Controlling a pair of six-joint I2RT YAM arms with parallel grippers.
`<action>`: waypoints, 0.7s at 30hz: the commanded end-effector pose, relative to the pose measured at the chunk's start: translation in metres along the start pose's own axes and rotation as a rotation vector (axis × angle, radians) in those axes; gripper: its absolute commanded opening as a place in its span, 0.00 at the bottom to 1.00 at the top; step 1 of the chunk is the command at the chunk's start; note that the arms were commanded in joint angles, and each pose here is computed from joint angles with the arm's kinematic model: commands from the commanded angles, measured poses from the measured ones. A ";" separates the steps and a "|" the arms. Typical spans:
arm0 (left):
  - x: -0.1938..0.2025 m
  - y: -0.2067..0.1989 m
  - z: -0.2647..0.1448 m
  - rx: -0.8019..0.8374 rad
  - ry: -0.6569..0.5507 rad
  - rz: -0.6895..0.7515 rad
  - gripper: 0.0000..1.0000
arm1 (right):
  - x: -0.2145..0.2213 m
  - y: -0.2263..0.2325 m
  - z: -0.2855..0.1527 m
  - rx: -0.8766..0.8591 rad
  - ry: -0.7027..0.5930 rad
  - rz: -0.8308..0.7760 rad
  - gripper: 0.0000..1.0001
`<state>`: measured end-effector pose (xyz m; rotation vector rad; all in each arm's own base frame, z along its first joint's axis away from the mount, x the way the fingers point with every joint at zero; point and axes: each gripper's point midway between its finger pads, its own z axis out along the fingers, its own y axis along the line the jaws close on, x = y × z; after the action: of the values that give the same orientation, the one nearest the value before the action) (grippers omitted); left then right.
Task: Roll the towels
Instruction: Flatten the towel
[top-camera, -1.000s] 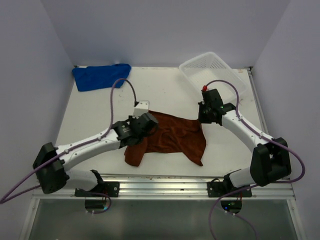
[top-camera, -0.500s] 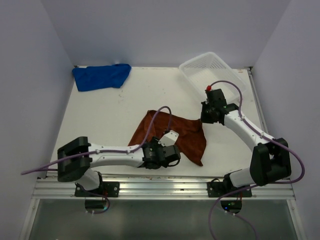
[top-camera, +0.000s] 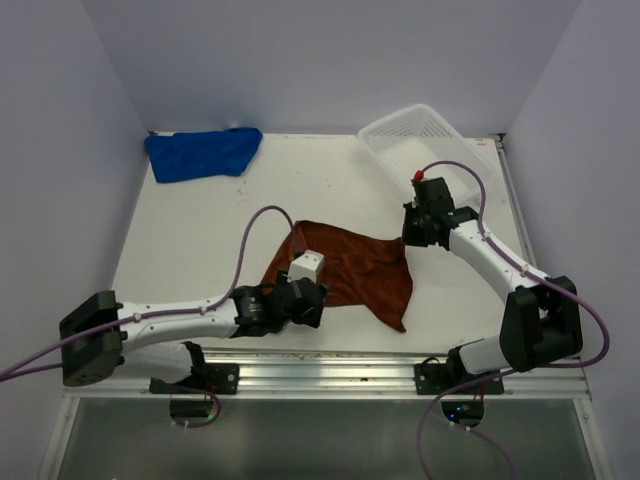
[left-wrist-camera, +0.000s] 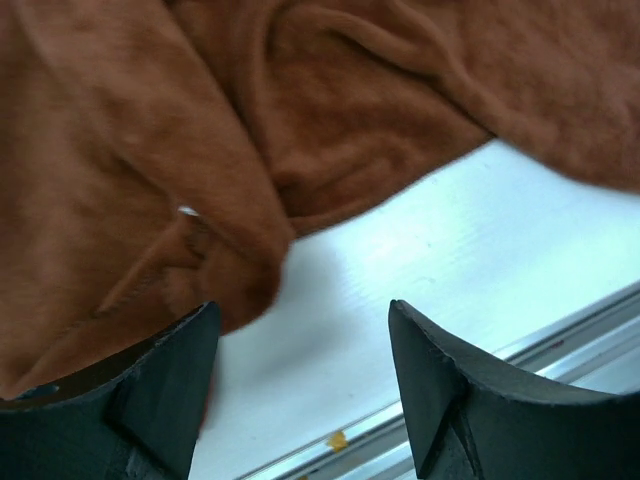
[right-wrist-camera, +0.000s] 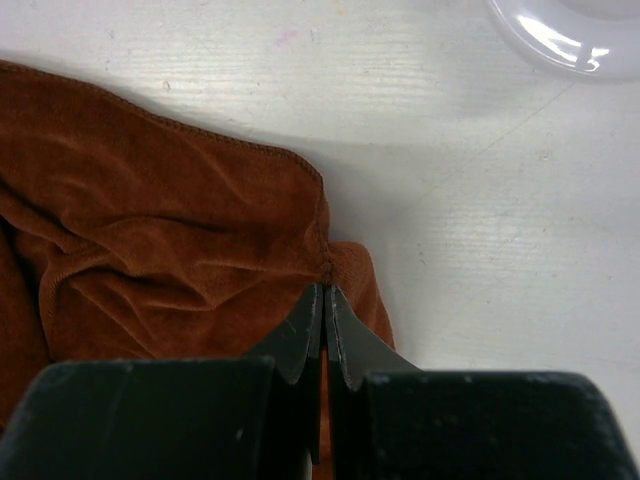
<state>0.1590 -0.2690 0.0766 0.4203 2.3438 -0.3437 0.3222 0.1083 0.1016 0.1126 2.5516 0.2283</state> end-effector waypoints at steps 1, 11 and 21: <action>-0.046 0.001 -0.021 0.111 -0.174 -0.116 0.72 | -0.007 0.004 -0.008 -0.033 -0.036 0.004 0.00; -0.021 0.014 -0.017 0.152 -0.178 -0.039 0.71 | -0.006 0.003 -0.005 -0.029 -0.026 0.005 0.00; -0.015 0.023 -0.007 0.137 -0.226 -0.013 0.71 | -0.005 0.003 -0.004 -0.028 -0.022 -0.001 0.00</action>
<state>0.1605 -0.2334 0.0674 0.4232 2.2209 -0.4745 0.3225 0.1071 0.1015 0.1169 2.5516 0.2270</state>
